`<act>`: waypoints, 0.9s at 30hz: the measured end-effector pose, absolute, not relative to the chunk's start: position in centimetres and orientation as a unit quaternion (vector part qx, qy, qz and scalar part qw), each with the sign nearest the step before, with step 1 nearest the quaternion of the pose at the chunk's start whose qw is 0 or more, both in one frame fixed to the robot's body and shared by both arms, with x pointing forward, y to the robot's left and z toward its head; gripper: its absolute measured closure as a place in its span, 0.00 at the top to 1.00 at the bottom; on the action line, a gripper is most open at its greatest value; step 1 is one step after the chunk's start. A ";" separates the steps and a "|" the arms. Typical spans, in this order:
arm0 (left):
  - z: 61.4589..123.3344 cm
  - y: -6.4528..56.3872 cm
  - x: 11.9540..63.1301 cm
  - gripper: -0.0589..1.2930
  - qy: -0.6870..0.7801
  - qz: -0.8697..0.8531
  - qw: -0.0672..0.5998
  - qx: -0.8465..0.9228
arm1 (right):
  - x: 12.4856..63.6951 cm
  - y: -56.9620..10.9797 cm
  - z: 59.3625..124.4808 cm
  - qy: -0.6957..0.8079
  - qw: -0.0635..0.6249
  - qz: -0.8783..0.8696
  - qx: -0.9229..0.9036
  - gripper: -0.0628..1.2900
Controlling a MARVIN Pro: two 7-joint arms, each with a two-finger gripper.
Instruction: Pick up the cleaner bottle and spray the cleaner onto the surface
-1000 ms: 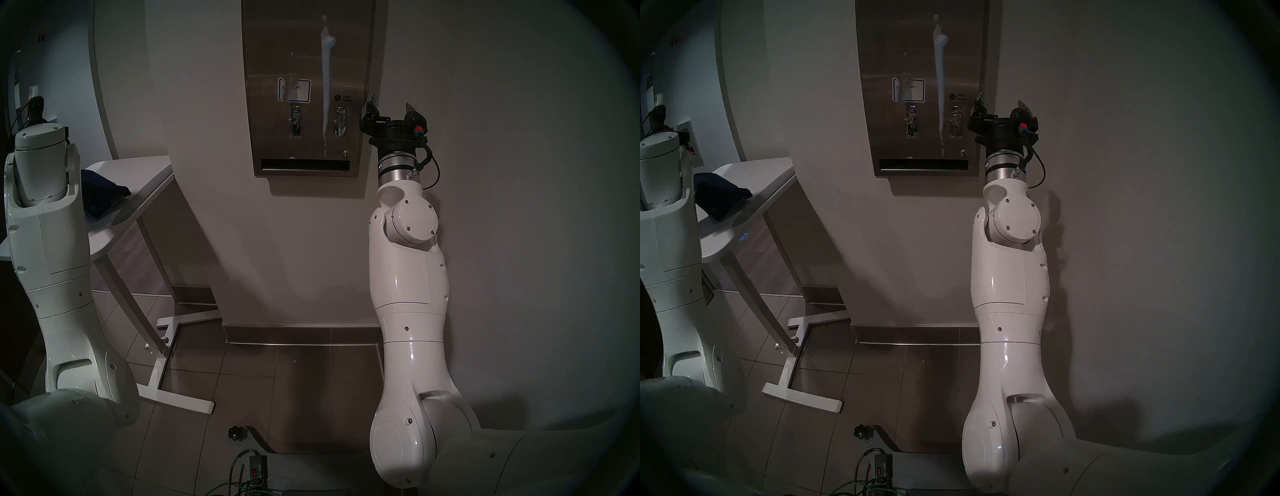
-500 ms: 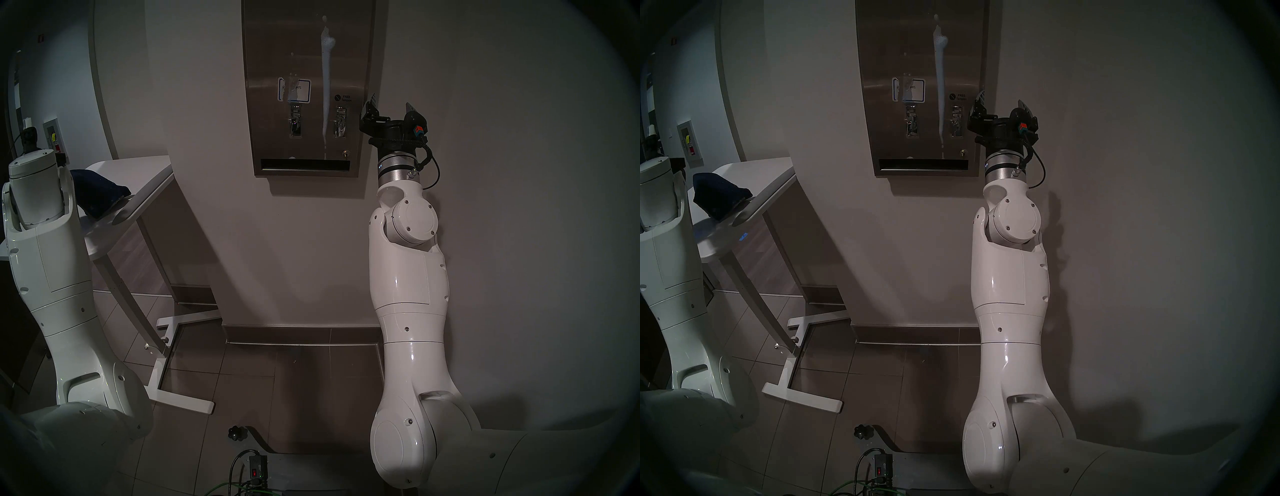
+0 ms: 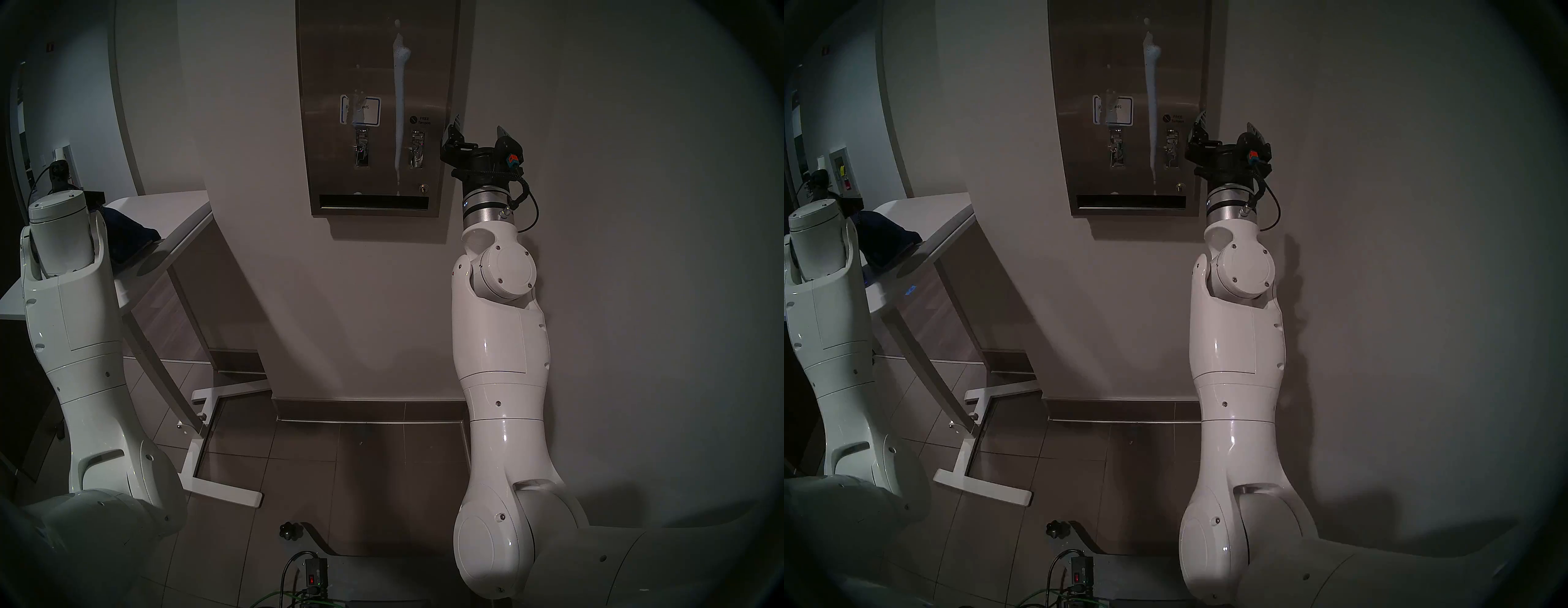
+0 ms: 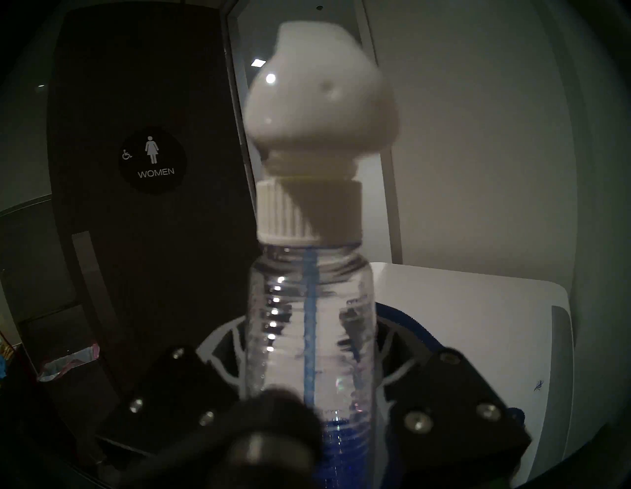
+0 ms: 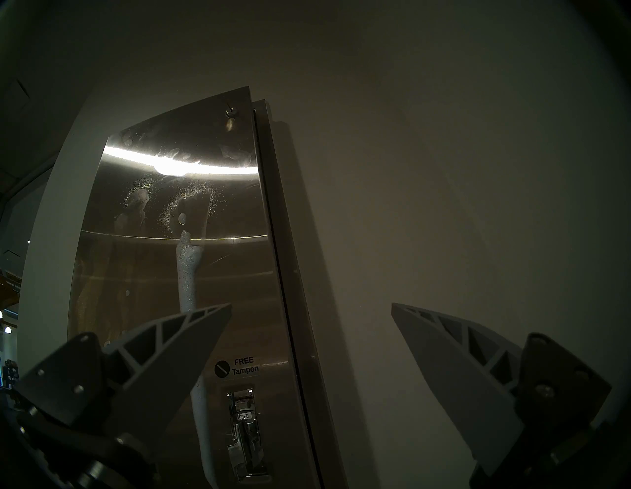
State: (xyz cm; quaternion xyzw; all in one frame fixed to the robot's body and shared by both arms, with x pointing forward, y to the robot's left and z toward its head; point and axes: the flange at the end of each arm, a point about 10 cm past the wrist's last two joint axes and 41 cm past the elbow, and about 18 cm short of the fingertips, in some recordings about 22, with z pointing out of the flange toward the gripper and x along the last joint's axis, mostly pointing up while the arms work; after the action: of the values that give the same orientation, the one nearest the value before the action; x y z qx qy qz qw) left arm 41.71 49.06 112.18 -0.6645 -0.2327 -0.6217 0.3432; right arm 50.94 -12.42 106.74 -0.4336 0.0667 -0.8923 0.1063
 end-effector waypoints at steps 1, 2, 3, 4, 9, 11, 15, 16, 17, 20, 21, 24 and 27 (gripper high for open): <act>112.2 49.1 41.8 0.35 -0.232 -0.623 0.343 -0.664 | 50.9 -12.4 106.7 0.067 0.106 -0.892 -0.434 0.94; 112.3 49.1 41.9 0.35 -0.231 -0.624 0.342 -0.664 | 50.9 -12.4 106.7 0.067 0.106 -0.892 -0.434 0.94; 112.4 49.2 42.0 0.44 -0.230 -0.625 0.342 -0.663 | 50.9 -12.4 106.7 0.067 0.106 -0.892 -0.434 0.94; 112.5 49.3 42.1 0.53 -0.230 -0.626 0.342 -0.662 | 50.9 -12.4 106.7 0.067 0.107 -0.892 -0.434 0.94; 112.8 49.7 42.6 0.96 -0.230 -0.628 0.345 -0.659 | 50.9 -12.4 106.7 0.067 0.107 -0.892 -0.434 0.94; 113.0 49.9 42.7 0.96 -0.232 -0.628 0.350 -0.655 | 50.9 -12.4 106.7 0.067 0.107 -0.892 -0.434 0.94; 113.9 50.3 42.6 0.96 -0.235 -0.632 0.358 -0.645 | 50.9 -12.4 106.7 0.067 0.107 -0.892 -0.434 0.94; 114.3 50.4 42.5 0.96 -0.236 -0.635 0.361 -0.641 | 50.9 -12.4 106.7 0.067 0.107 -0.892 -0.434 0.94; 114.6 50.4 42.5 0.96 -0.237 -0.636 0.363 -0.638 | 50.9 -12.4 106.7 0.067 0.107 -0.892 -0.434 0.94; 115.7 50.6 42.3 0.96 -0.239 -0.642 0.368 -0.628 | 50.9 -12.4 106.7 0.067 0.107 -0.892 -0.434 0.94; 116.1 50.7 42.3 0.96 -0.239 -0.645 0.371 -0.623 | 50.9 -12.4 106.7 0.067 0.107 -0.892 -0.434 0.94; 117.2 50.8 42.1 0.96 -0.239 -0.653 0.375 -0.613 | 50.9 -12.4 106.7 0.067 0.107 -0.892 -0.434 0.94; 118.5 50.6 42.0 0.96 -0.237 -0.663 0.378 -0.602 | 50.9 -12.4 106.7 0.067 0.107 -0.892 -0.434 0.94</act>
State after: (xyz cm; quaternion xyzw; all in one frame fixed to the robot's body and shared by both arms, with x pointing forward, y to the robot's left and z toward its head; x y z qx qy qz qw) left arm 42.05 50.65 118.49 -0.6018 -0.2367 -0.6626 0.3778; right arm 50.93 -12.38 106.71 -0.4339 0.0672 -0.8921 0.1071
